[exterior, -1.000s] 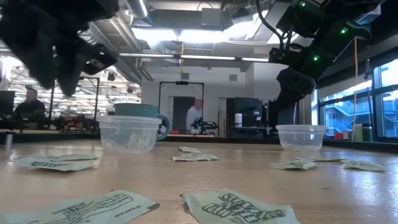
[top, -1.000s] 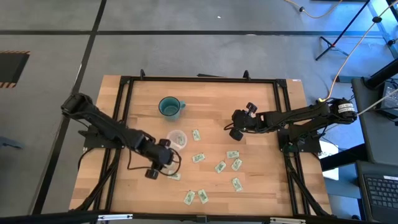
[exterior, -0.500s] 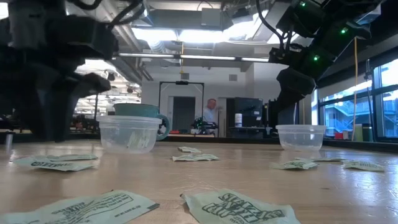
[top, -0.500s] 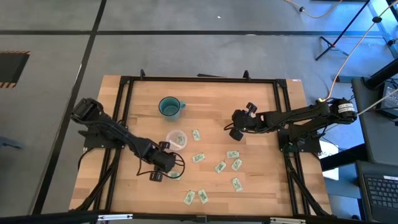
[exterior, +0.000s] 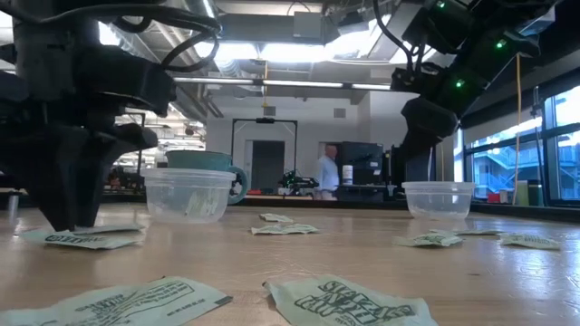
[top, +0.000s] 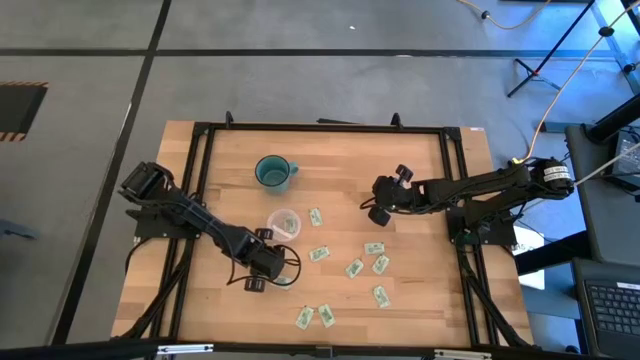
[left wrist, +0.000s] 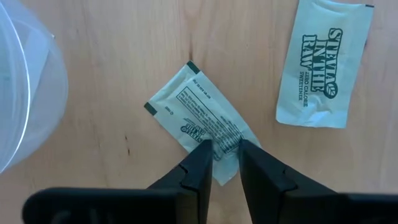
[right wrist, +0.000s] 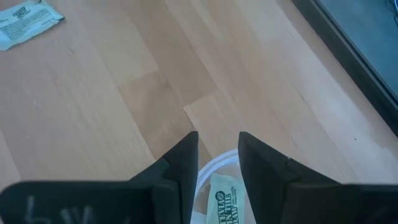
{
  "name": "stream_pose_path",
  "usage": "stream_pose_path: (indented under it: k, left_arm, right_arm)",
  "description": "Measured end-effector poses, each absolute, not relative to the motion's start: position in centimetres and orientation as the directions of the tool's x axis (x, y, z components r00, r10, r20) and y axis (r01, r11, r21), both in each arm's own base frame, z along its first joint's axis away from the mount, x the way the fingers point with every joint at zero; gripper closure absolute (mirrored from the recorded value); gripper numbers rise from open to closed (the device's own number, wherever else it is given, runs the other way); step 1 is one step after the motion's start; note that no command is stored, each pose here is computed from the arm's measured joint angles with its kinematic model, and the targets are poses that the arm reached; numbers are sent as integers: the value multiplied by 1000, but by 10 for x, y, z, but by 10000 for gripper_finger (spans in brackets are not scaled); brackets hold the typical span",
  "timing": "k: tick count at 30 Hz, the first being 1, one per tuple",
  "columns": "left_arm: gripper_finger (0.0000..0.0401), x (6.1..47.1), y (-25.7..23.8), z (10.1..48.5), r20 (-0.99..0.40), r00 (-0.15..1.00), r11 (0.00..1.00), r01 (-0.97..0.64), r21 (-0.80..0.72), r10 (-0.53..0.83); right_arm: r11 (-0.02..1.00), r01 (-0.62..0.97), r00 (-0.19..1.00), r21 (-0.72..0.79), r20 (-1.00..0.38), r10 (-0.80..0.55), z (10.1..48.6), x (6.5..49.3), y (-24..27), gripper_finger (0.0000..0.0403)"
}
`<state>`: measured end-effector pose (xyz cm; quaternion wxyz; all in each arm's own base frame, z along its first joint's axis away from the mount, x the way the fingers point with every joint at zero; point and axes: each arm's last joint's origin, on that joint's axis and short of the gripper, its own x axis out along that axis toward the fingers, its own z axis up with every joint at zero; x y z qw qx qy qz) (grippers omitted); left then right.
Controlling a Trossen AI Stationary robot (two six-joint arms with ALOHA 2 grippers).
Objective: Pick and place Stevia / Truvia into bins
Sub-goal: Put the white stevia packet into the left transparent container
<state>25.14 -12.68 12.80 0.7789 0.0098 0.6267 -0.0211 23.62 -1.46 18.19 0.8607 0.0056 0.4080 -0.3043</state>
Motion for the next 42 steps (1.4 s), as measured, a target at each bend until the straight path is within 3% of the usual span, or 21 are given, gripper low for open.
stream_pose_path:
  k: [18,28,32,35,42]
  left_arm:
    - [389,243,-124,141,-975,211,997,45,-54,-63]
    - [396,231,-117,196,-907,397,990,41,-132,-138]
    - [397,226,-111,218,-843,533,997,16,-76,-73]
    - [395,225,-104,227,-795,605,998,4,61,46]
    - [396,236,-81,221,-799,582,988,-70,139,153]
  right_arm:
    - [815,531,495,-231,-696,-520,183,238,-15,285]
    - [815,531,496,-231,-696,-520,183,238,-15,285]
    - [815,531,497,-230,-695,-520,183,238,-15,285]
    - [815,534,503,-225,-690,-520,184,239,-15,285]
    - [815,535,506,-223,-688,-521,184,239,-15,285]
